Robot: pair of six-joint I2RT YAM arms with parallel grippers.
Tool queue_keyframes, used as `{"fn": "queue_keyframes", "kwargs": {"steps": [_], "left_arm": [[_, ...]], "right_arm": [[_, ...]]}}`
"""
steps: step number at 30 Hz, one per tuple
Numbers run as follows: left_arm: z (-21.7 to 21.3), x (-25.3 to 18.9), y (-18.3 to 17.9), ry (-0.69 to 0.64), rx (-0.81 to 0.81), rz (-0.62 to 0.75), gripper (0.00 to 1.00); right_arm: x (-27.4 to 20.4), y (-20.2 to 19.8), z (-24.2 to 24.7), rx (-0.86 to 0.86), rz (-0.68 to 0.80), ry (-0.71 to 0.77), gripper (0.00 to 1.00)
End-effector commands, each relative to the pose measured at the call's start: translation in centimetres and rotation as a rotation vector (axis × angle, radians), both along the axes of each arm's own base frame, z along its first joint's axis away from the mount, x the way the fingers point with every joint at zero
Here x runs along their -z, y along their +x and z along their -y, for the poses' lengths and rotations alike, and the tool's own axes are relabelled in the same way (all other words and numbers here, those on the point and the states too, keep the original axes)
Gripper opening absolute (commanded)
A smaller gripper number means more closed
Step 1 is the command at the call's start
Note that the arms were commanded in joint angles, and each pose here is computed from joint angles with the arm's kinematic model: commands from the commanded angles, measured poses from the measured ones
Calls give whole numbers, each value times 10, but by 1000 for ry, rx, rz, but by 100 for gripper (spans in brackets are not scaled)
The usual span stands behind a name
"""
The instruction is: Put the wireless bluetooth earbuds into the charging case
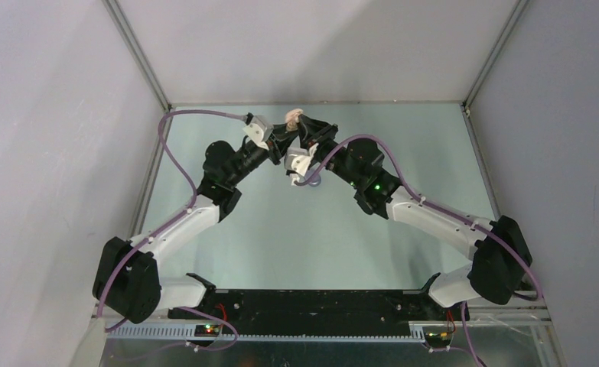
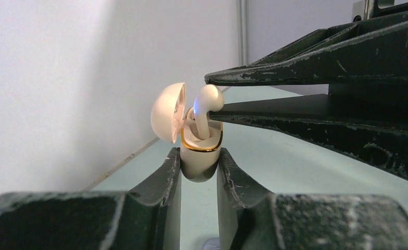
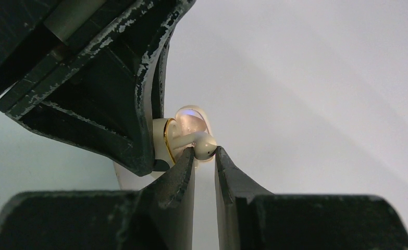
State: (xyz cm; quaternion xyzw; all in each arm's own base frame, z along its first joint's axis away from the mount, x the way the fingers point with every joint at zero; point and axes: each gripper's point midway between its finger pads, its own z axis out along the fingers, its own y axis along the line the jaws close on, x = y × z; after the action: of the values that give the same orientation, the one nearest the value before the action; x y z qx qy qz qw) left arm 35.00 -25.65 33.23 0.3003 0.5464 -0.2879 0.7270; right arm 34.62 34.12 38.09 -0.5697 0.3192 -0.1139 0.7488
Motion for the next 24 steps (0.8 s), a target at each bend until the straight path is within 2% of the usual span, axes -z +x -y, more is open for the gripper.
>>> {"fn": "queue_keyframes", "kwargs": {"steps": [1,7,17,24], "left_arm": [[-6,-60,-6,-66,-42,222,0],[-7,-63,-6,-95,-41,206,0],[-14,-60,4,-171,-51,112,0],[-12,-55,1,-156,-31,107,0]], "right_arm": [[6,-5,-17,-57,-37,16,0],[4,-3,-21,-60,-21,15,0],[-26,-1,-9,-35,19,145,0],[-34,-3,-6,-41,32,182,0]]}}
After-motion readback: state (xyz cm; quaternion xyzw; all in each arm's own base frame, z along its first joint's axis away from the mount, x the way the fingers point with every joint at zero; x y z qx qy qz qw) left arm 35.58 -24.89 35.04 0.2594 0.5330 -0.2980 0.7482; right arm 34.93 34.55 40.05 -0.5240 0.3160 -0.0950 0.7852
